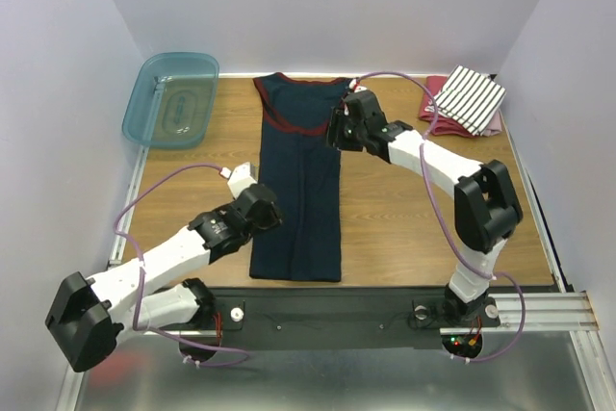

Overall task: Fold and stack the tank tops
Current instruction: Fold the tank top

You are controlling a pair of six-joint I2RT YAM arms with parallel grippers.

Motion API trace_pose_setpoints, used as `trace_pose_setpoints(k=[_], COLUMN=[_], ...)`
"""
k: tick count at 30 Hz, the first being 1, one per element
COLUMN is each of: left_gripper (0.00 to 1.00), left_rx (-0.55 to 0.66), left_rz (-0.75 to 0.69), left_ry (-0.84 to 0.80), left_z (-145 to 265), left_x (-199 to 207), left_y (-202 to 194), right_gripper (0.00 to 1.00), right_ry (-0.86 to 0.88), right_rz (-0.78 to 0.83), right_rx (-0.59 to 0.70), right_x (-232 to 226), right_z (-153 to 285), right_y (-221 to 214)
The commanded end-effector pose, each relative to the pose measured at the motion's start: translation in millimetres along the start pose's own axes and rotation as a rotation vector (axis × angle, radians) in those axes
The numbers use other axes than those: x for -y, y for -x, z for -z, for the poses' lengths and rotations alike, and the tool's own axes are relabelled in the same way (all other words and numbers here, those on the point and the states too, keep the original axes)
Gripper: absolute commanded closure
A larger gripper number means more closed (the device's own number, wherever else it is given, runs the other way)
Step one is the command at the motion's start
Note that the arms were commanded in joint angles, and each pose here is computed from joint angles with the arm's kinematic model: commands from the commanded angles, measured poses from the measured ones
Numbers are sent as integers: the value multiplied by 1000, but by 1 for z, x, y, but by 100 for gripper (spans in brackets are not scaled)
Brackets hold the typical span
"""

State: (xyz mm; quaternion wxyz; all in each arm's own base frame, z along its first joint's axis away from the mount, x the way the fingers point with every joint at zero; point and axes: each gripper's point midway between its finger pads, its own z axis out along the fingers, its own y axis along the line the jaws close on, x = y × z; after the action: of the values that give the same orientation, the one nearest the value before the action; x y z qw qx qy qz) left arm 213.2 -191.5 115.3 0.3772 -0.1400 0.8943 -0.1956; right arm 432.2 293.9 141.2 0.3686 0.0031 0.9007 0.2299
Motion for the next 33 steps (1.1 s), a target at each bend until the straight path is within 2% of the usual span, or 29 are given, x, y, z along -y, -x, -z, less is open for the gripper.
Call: trace_pose_setpoints(k=[1, 2, 4, 5, 6, 7, 9, 10, 11, 13, 16, 26, 33], left_gripper=[56, 56, 56, 57, 58, 59, 60, 62, 63, 63, 63, 64, 65], left_rx=[45, 73, 110, 132, 177, 166, 207, 165, 153, 165, 130, 57, 56], left_rz=[-12, 17, 15, 5, -5, 3, -32, -54, -77, -79, -106, -174, -150], left_ry=[14, 47, 32, 78, 66, 102, 154, 215, 243, 269, 303, 276, 260], left_z=[-18, -26, -38, -52, -55, -67, -90, -104, -123, -138, -168, -263, -304], left_x=[-13, -23, -16, -20, -8, -19, -9, -27, -25, -23, -32, -25, -20], left_y=[24, 43, 69, 92, 119, 119, 161, 151, 161, 178, 175, 192, 219], right_gripper=[39, 39, 39, 42, 43, 44, 44, 44, 44, 44, 43, 43, 41], right_ry=[-86, -107, -98, -98, -110, -111, -152, -150, -176, -210, -209, -257, -248], right_rz=[22, 28, 49, 53, 66, 72, 55, 49, 33, 13, 17, 41, 68], right_rx=[19, 22, 26, 43, 53, 58, 46, 45, 30, 29, 14, 14, 79], right_x=[26, 31, 27, 25, 25, 24, 40, 39, 53, 73, 86, 133, 143], right_z=[2, -1, -12, -17, -33, -41, -63, -63, -73, -80, -93, -133, -154], right_y=[-27, -26, -19, -11, -3, 2, 5, 5, 3, 7, 10, 43, 82])
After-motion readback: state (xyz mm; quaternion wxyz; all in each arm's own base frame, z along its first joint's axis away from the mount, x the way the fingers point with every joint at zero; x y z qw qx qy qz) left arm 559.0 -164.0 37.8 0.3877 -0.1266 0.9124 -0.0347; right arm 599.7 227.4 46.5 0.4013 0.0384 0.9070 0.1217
